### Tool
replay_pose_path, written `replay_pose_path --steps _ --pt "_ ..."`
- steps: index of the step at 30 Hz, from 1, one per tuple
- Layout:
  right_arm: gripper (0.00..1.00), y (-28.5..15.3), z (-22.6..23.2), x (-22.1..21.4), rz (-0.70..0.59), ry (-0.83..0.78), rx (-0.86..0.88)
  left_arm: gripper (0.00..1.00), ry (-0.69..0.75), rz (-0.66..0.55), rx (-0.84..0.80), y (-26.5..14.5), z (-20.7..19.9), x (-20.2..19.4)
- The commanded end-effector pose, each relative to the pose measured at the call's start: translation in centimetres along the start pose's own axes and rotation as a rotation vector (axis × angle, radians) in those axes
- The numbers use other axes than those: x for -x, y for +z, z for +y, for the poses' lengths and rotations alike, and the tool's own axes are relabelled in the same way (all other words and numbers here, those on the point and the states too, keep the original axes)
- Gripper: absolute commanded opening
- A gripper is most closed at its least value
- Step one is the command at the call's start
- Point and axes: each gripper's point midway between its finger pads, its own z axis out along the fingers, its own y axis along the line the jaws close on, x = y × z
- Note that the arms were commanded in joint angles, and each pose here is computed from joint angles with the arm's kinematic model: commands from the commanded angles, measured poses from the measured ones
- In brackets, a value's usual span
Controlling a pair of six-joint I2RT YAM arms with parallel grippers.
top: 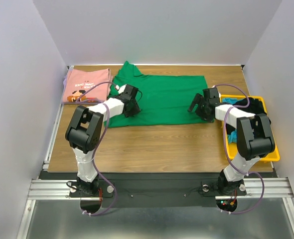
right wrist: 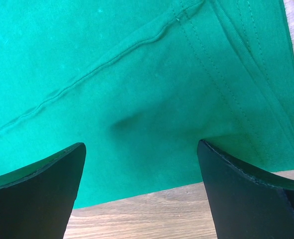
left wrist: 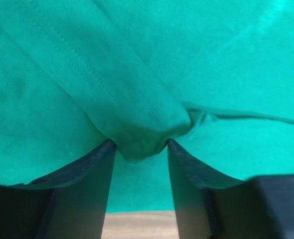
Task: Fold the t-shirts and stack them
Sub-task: Fold the tshirt
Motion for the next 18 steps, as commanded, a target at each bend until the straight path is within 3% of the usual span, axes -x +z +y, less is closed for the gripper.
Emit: replay_pose_path --steps 1,2,5,13,18 --pt "1.0 1.1 -1.4 -1.8 0.034 -0.007 -0.049 0.46 0.003 -0.052 0.007 0.4 -0.9 2.1" --pt "1.0 1.1 -1.5 -1.8 0.03 -0.007 -0.052 0.3 0.003 -0.056 0.023 0.6 -0.9 2.6" --pt "1.0 1.0 -1.6 -1.7 0.027 -0.007 -0.054 0.0 -0.001 -0.08 0.021 0.3 -1.4 3.8" --pt "1.0 1.1 -1.8 -2.1 0.037 -0.011 -0.058 0.0 0.046 -0.152 -0.004 -0.4 -3.0 6.6" --pt "1.0 1.2 -1.7 -2.2 0.043 -0.014 -0.055 0.0 0.192 -0.165 -0.06 1.2 -5.8 8.5"
